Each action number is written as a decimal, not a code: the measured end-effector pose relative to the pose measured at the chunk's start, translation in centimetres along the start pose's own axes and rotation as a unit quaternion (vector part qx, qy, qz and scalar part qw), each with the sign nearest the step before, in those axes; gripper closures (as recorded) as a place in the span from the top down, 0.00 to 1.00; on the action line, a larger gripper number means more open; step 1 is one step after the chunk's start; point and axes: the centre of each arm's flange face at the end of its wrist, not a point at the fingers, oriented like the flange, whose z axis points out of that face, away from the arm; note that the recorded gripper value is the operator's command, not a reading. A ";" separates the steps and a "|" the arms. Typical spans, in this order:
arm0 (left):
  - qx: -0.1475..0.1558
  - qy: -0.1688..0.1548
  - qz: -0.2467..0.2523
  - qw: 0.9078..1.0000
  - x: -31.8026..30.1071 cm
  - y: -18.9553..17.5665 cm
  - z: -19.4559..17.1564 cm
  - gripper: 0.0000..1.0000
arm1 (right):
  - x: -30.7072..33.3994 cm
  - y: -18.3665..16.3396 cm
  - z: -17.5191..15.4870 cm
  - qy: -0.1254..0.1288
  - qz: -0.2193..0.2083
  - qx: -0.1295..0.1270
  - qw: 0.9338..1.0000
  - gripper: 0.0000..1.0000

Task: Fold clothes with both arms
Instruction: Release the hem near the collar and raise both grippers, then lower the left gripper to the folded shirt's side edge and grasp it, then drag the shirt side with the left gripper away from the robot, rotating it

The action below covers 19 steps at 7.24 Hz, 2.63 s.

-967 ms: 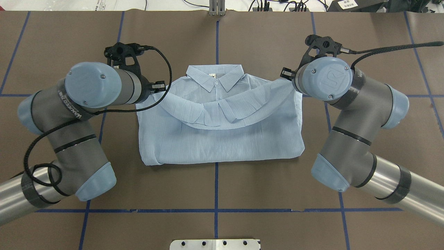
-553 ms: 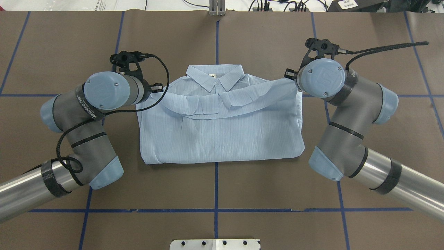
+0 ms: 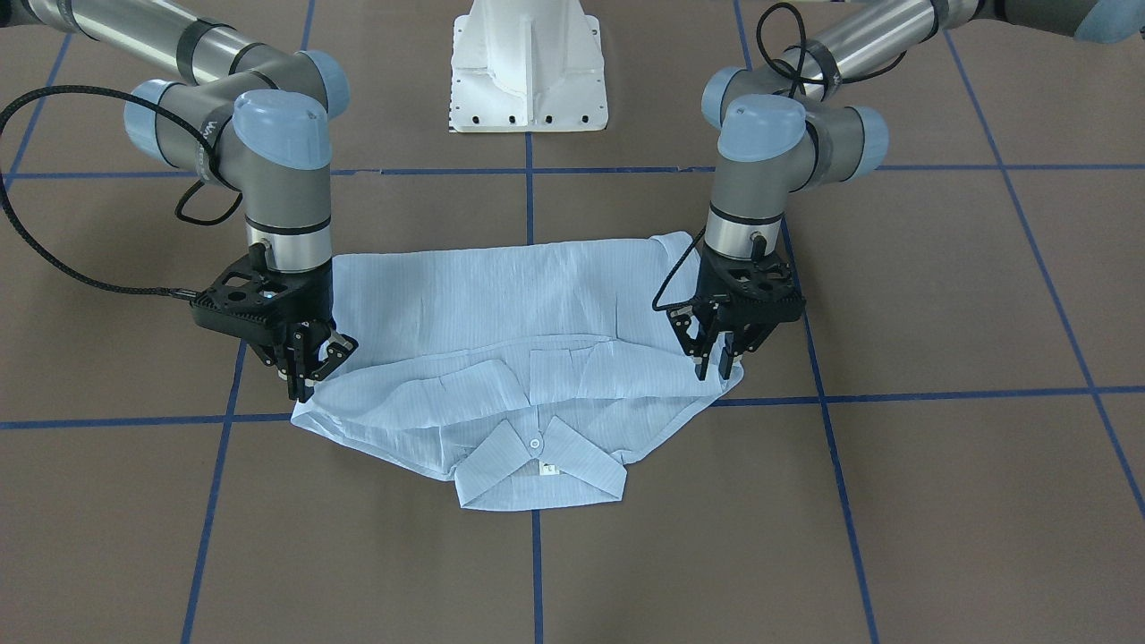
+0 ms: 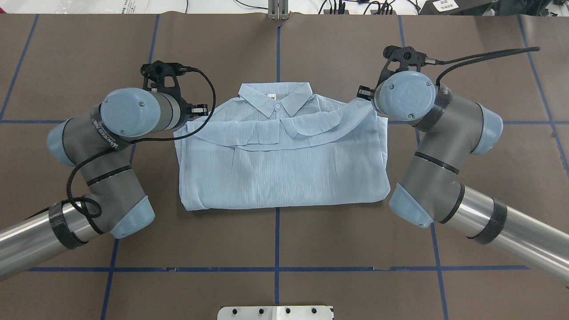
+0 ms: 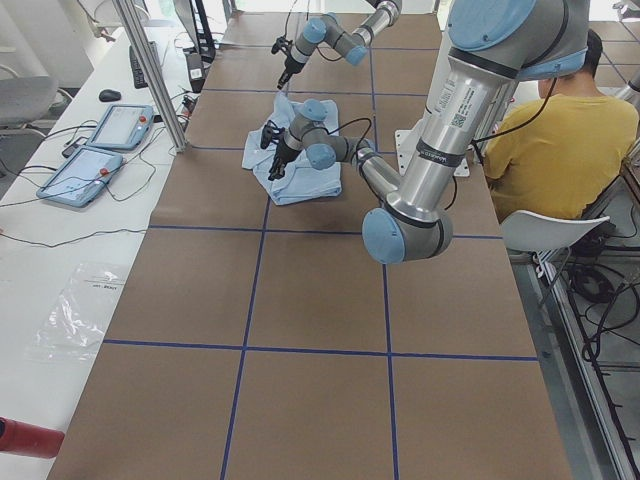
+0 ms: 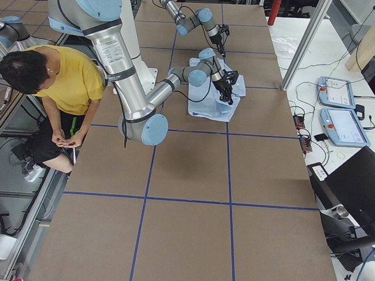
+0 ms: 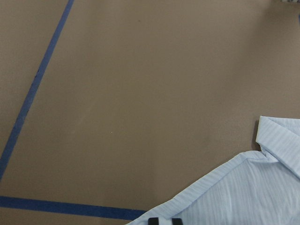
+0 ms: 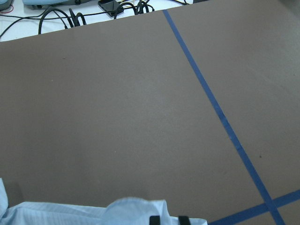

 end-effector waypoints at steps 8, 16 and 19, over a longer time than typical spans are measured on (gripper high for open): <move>-0.111 0.078 0.009 0.991 -2.6 15.9 -3.4 0.82 | 0.6 -0.9 -2.2 -0.031 -0.050 -0.038 0.998 1.00; -0.072 0.045 0.044 0.995 -6.8 12.6 -2.6 0.00 | 0.3 -0.3 -2.2 -0.032 -0.049 -0.037 0.998 1.00; 0.000 -0.047 0.100 0.994 -16.1 -0.7 1.6 0.00 | -0.5 0.6 -2.6 -0.038 -0.047 -0.040 0.997 1.00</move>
